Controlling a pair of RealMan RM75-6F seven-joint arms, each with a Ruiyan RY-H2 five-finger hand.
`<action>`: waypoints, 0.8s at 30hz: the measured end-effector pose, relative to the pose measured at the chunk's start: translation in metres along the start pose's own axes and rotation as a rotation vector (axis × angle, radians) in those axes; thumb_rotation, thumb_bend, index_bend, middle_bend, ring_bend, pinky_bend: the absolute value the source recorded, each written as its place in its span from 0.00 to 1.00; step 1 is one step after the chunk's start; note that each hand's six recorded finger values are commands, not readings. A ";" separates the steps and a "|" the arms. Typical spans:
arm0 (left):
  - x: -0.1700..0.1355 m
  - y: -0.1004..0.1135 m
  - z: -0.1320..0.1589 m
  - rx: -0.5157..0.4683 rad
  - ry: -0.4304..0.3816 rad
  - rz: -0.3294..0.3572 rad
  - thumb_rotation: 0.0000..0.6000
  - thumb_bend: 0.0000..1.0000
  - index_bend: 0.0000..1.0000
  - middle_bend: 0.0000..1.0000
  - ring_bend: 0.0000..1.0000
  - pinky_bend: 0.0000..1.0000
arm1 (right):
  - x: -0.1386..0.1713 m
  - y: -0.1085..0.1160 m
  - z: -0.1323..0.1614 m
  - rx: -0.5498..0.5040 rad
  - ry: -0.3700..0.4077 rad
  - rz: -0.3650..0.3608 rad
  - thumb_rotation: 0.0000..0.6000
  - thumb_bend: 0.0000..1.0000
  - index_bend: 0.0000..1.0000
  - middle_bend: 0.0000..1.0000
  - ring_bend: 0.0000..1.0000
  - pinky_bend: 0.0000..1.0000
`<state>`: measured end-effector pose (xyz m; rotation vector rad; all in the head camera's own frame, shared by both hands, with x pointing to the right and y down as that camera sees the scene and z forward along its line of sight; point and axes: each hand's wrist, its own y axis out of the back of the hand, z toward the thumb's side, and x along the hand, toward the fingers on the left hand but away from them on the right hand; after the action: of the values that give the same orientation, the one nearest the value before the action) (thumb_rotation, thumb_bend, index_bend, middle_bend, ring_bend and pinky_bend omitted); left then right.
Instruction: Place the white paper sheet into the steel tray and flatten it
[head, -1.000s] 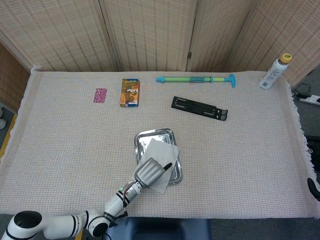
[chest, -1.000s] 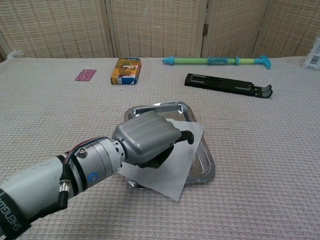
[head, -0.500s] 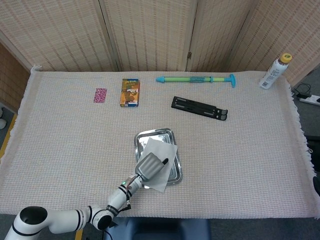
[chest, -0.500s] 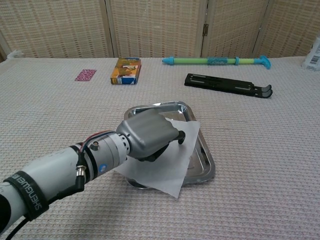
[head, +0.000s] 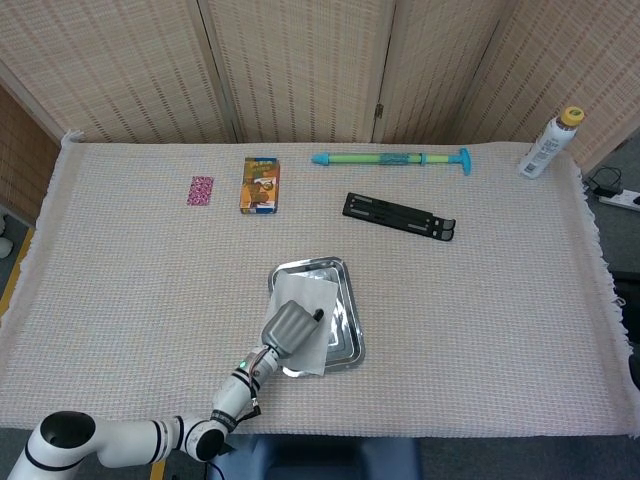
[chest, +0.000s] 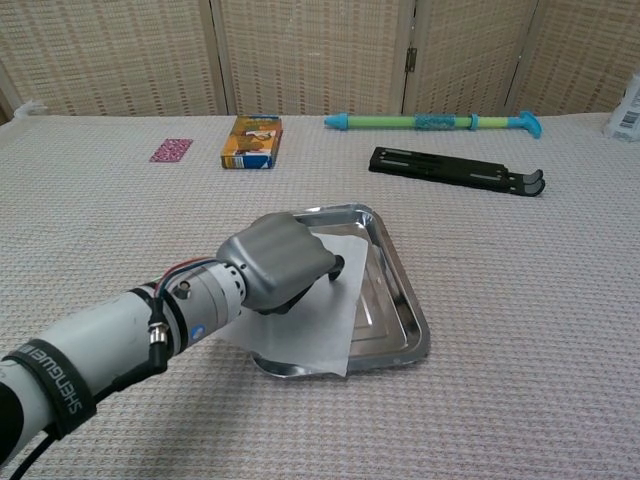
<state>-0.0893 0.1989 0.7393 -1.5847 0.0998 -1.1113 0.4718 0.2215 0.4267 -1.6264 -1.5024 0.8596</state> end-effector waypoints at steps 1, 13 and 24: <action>0.000 0.001 0.000 0.005 0.007 -0.003 1.00 1.00 0.34 1.00 1.00 1.00 | 0.000 0.001 0.000 -0.005 0.000 -0.002 1.00 0.40 0.00 0.00 0.00 0.00; 0.006 0.014 -0.002 0.000 0.069 0.010 1.00 1.00 0.31 1.00 1.00 1.00 | 0.008 0.010 0.005 -0.022 0.022 -0.020 1.00 0.40 0.00 0.00 0.00 0.00; -0.036 0.056 0.015 -0.001 0.013 0.092 1.00 1.00 0.31 1.00 1.00 1.00 | 0.013 0.000 0.016 -0.012 0.060 0.013 1.00 0.40 0.00 0.00 0.00 0.00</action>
<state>-0.0717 0.2114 0.6742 -1.5583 0.1806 -1.0501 0.4585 0.2360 0.4191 -1.6578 -1.4593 0.8032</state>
